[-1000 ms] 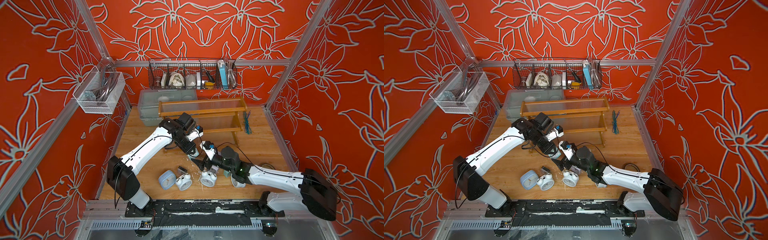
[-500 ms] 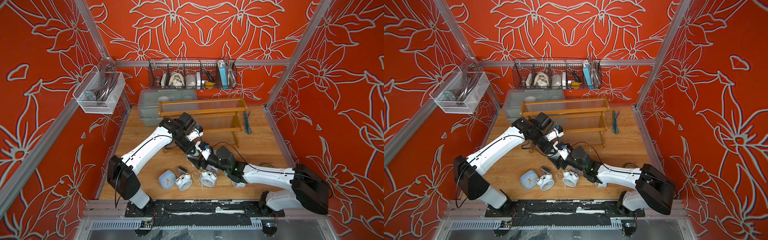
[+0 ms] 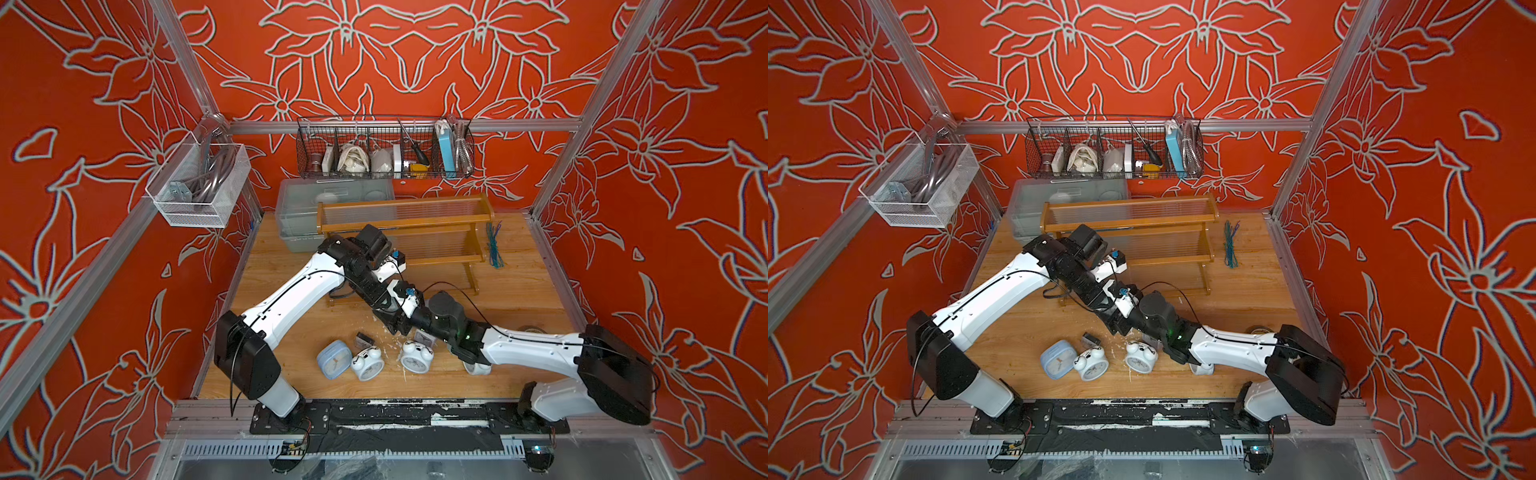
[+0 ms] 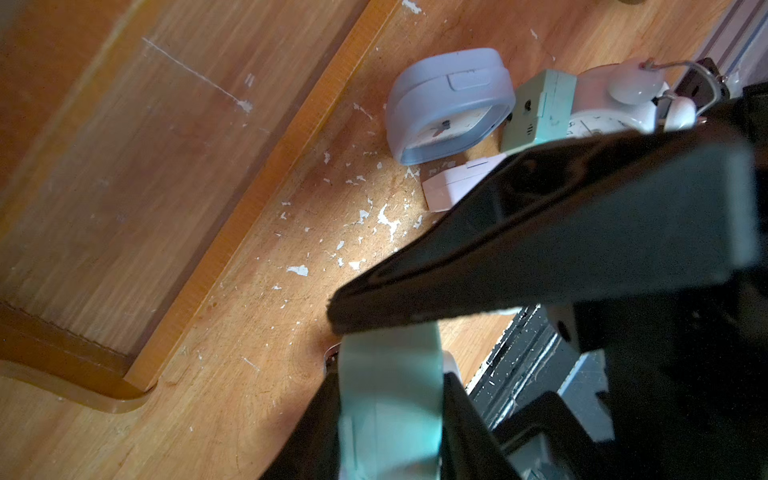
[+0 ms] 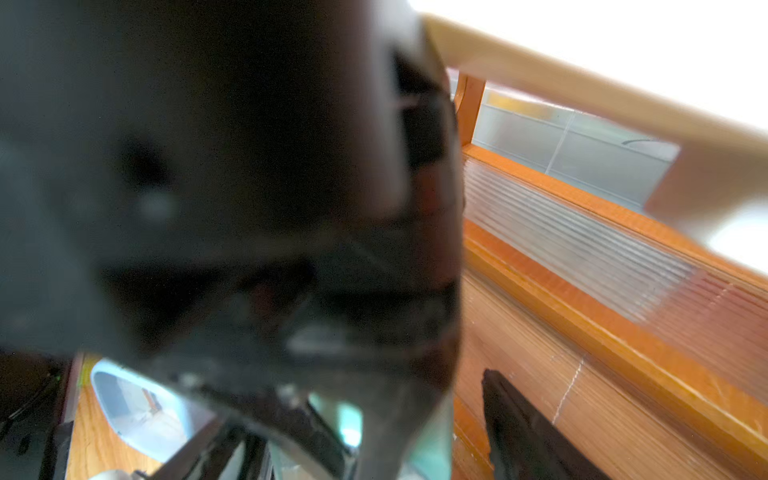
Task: Place the alarm clocks on the shelf by style
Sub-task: Pick up the alarm from the center of the board.
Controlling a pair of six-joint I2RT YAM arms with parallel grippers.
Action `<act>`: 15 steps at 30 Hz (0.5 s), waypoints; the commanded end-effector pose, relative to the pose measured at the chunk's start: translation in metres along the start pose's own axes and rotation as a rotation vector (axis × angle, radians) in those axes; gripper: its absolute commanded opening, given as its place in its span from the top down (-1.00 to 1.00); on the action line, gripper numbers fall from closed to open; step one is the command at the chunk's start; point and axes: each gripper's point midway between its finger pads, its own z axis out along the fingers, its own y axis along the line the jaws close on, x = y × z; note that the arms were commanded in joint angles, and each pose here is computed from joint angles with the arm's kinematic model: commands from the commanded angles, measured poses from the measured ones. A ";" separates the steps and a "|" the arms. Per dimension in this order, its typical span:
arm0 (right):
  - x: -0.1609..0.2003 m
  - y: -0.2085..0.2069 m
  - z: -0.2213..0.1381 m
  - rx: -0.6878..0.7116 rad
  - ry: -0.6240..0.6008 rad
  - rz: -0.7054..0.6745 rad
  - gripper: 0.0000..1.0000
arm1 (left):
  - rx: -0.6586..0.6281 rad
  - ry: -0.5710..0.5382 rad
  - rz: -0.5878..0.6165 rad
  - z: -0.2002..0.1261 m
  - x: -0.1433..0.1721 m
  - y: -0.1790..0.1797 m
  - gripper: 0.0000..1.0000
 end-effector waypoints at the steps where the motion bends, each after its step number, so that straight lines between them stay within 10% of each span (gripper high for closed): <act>1: -0.012 -0.002 0.005 0.028 -0.022 -0.005 -0.60 | 0.023 -0.016 -0.008 -0.008 -0.002 -0.006 0.26; 15: -0.012 -0.003 0.001 0.039 -0.009 -0.019 -0.12 | 0.010 -0.040 0.010 -0.015 -0.001 -0.007 0.06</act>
